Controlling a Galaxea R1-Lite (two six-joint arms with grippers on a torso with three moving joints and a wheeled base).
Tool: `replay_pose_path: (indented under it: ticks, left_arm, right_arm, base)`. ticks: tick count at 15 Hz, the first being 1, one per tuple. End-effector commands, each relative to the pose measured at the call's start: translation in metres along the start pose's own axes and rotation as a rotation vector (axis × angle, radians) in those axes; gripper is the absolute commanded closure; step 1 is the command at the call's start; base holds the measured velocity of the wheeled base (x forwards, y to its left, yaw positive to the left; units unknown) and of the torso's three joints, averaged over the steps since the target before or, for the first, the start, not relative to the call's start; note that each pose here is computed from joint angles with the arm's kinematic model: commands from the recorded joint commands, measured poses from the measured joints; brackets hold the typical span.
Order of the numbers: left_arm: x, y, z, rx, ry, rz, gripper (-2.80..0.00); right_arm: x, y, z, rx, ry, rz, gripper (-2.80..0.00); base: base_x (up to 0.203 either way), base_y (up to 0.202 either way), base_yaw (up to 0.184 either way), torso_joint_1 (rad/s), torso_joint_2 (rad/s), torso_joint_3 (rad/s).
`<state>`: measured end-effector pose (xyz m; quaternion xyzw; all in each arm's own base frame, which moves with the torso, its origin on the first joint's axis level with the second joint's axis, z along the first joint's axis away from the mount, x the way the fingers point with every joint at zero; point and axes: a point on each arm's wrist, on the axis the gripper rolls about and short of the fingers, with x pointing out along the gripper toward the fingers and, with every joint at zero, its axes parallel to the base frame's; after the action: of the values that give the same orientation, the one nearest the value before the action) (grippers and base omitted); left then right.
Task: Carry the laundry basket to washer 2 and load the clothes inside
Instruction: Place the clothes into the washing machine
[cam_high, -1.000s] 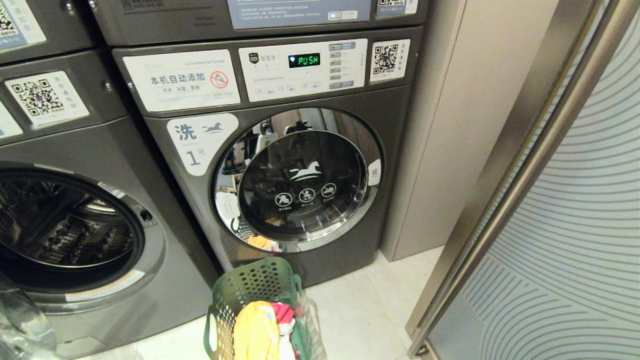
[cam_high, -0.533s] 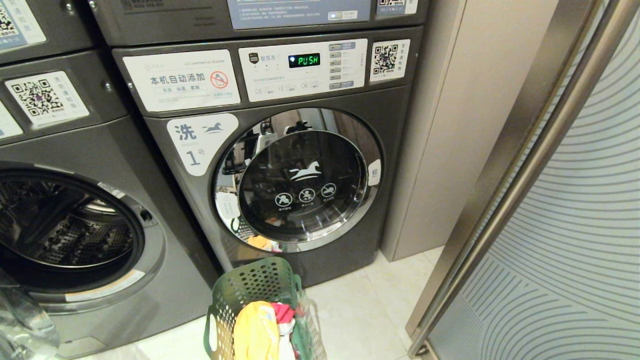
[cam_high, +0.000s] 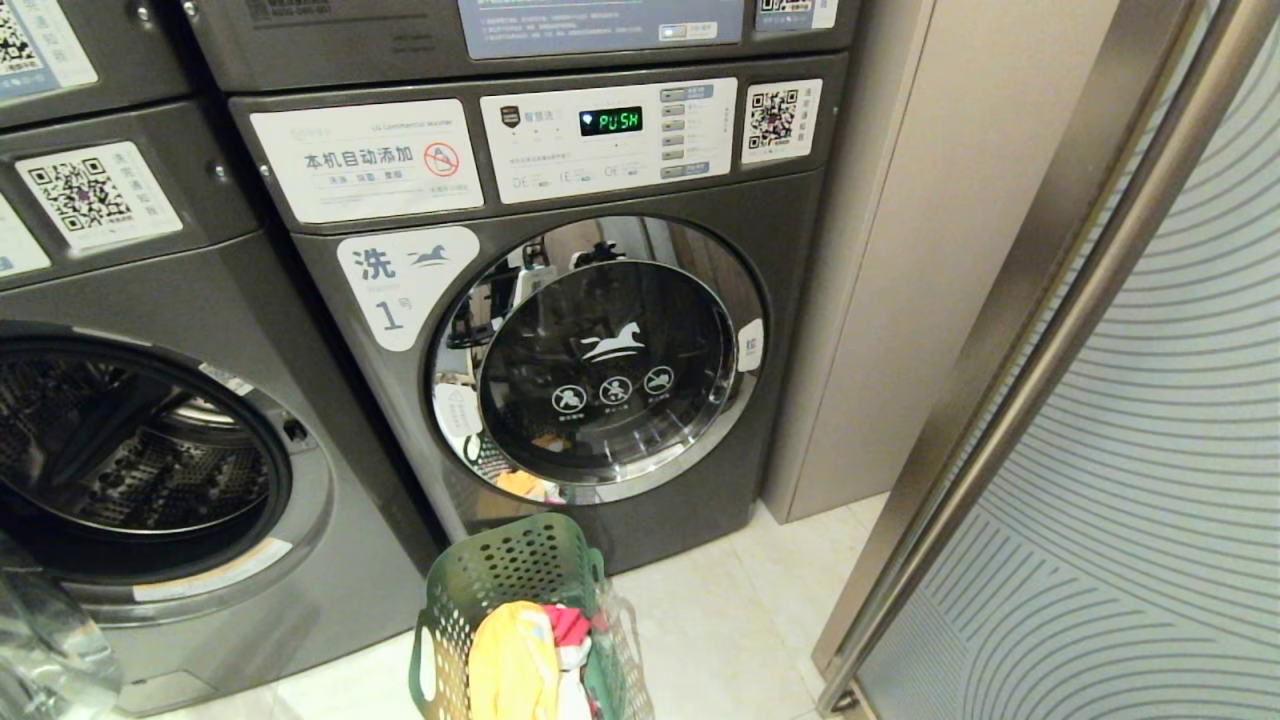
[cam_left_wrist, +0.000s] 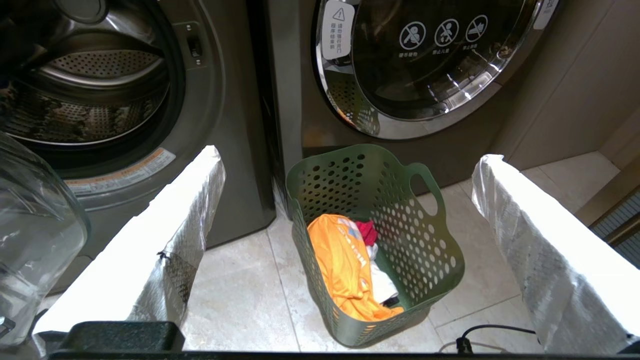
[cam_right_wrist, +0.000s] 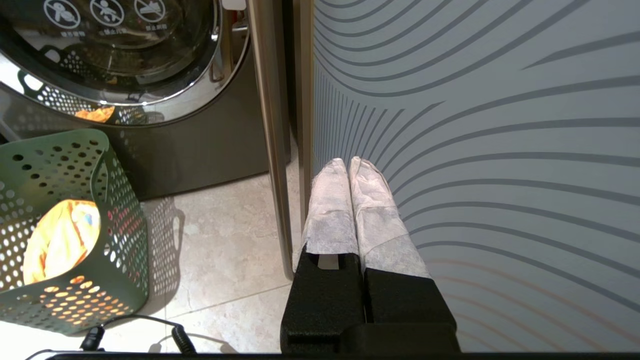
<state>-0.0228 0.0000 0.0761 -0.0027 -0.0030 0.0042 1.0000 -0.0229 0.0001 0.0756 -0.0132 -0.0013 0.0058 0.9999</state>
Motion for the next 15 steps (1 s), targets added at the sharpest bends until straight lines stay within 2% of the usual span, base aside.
replay_pose_path:
  ticks: [1,4,8,11,15]
  left_arm:
    - [0.0001,0.0000,0.0002,0.001,0.000,0.001,-2.80]
    - [0.0001,0.0000,0.0000,-0.001,0.001,0.001,-2.80]
    - [0.0001,0.0000,0.0000,-0.001,0.001,0.001,-2.80]
    - [0.0001,0.0000,0.0000,-0.001,0.001,0.001,-2.80]
    - [0.0001,0.0000,0.0000,-0.001,0.001,0.001,-2.80]
  right_arm:
    - [0.0002,0.0000,-0.0004,-0.001,0.002,0.001,0.00]
    - [0.0002,0.0000,-0.0005,0.002,0.004,0.001,0.00]
    - [0.0002,0.0000,-0.0005,0.005,0.004,0.001,0.00]
    - [0.0002,0.0000,-0.0005,0.005,0.004,0.000,0.00]
    - [0.0002,0.0000,-0.0005,0.005,0.004,-0.001,0.00]
  base:
    - [0.000,0.000,0.000,0.000,0.00,0.000]
    - [0.002,-0.004,0.088,-0.010,0.05,0.031]
    - [0.003,-0.008,0.171,-0.095,0.36,0.255]
    - [0.001,-0.005,0.136,-0.038,0.15,0.105]
    - [0.000,0.000,0.000,-0.003,0.02,0.013]
